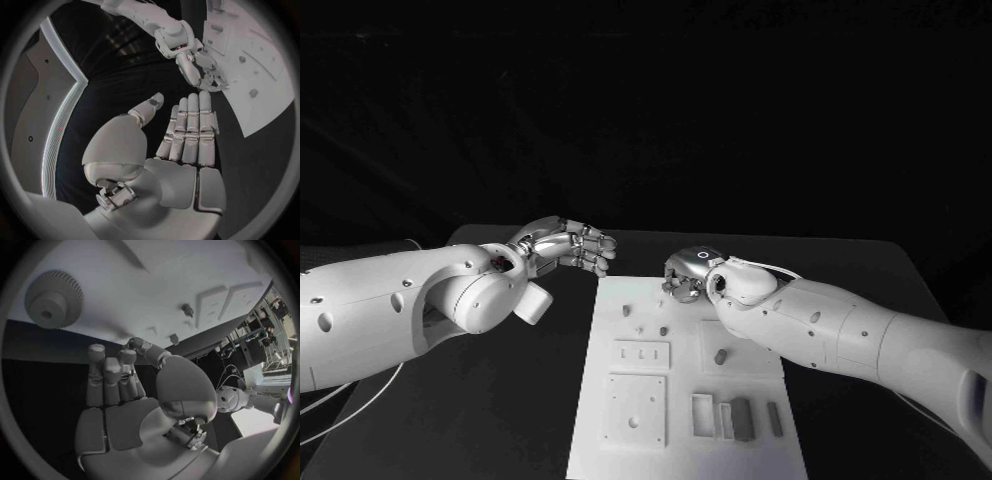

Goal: Assemble the parts on the task board

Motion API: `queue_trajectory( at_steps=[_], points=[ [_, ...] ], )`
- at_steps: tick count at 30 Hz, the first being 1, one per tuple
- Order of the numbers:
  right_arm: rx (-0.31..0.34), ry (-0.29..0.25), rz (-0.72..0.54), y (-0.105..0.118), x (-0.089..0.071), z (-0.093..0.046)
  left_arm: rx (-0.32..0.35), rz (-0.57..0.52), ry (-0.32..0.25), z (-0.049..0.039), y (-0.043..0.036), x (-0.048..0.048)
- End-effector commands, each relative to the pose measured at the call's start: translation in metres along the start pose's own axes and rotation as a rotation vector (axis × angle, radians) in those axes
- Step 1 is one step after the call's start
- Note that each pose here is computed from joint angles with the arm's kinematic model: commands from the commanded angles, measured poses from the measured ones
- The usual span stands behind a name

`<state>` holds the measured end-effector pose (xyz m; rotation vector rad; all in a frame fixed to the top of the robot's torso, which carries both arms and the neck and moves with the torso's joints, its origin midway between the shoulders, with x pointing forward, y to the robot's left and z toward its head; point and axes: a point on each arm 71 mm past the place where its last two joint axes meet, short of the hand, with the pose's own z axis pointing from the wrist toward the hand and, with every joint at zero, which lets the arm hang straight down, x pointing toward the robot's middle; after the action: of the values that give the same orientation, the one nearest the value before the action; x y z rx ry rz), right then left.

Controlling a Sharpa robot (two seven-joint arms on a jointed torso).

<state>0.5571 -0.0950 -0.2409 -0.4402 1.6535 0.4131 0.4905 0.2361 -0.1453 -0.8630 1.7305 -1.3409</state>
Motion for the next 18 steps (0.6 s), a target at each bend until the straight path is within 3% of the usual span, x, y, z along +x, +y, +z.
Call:
queue_trajectory(
  at_steps=[1,12,18],
  points=[
    [-0.017,-0.013,0.001,0.0053,-0.0008,0.0010,0.009,0.003,0.002,0.0006,-0.0024,0.0012],
    [-0.021,-0.025,0.012,0.0081,-0.0020,0.0015,0.007,0.003,0.001,0.0007,-0.0023,0.0008],
    [-0.023,-0.006,0.013,0.0087,-0.0007,0.0021,0.006,0.003,0.000,0.0007,-0.0024,0.0008]
  ],
)
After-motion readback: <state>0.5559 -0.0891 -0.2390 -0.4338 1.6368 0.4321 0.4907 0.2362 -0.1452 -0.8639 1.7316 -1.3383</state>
